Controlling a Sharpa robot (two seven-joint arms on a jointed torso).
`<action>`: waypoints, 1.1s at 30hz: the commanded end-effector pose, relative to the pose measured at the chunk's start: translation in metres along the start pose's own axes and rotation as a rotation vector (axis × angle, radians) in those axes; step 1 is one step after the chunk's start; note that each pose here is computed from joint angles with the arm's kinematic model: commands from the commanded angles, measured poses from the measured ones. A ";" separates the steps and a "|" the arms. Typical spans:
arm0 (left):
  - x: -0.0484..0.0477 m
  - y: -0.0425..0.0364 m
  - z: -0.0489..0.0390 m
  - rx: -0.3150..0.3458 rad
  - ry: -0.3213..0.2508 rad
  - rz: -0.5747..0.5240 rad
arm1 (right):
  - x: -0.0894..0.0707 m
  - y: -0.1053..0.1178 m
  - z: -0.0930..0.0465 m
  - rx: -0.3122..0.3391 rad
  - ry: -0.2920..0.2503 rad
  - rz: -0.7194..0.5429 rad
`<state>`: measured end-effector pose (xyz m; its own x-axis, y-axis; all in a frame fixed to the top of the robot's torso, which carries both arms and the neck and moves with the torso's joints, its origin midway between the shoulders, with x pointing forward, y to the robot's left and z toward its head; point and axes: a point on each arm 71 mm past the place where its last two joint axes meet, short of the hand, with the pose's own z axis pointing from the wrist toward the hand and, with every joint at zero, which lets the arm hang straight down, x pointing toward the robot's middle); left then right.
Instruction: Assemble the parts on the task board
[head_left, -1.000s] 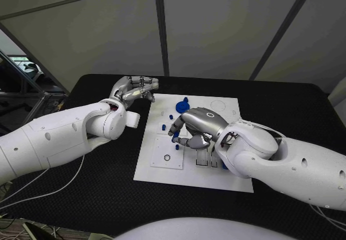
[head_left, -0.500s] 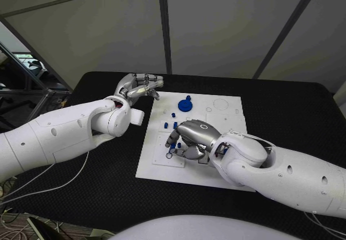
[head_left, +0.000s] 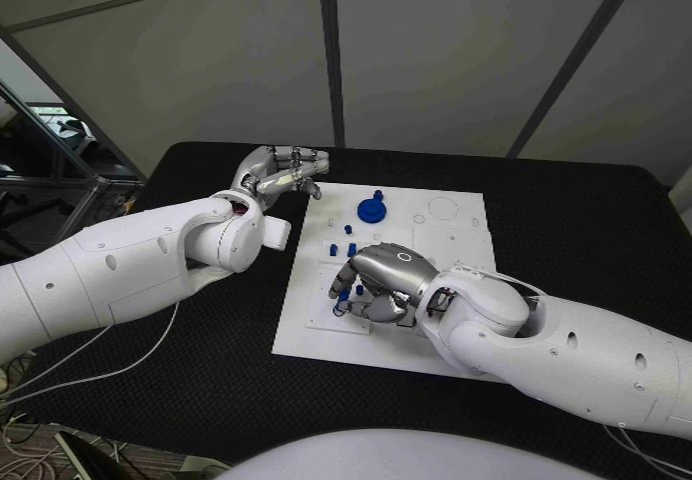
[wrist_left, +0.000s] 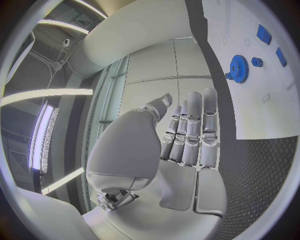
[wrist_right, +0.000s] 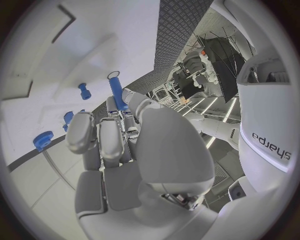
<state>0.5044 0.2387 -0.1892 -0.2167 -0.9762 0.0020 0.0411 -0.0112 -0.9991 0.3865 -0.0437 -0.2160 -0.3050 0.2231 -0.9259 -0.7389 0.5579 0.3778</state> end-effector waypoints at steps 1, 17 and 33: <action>0.0017 -0.0014 0.0005 0.005 0.008 -0.005 | 0.004 0.001 0.000 -0.009 0.018 0.001; 0.0030 -0.0015 0.0006 0.004 0.011 -0.006 | 0.011 -0.005 0.005 0.008 0.047 -0.012; 0.0040 -0.0014 0.0007 0.002 0.013 -0.007 | 0.014 -0.003 0.009 0.003 0.067 -0.028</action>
<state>0.5042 0.2362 -0.1892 -0.2214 -0.9752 0.0044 0.0390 -0.0133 -0.9991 0.3902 -0.0347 -0.2271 -0.3167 0.1871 -0.9299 -0.7431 0.5603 0.3658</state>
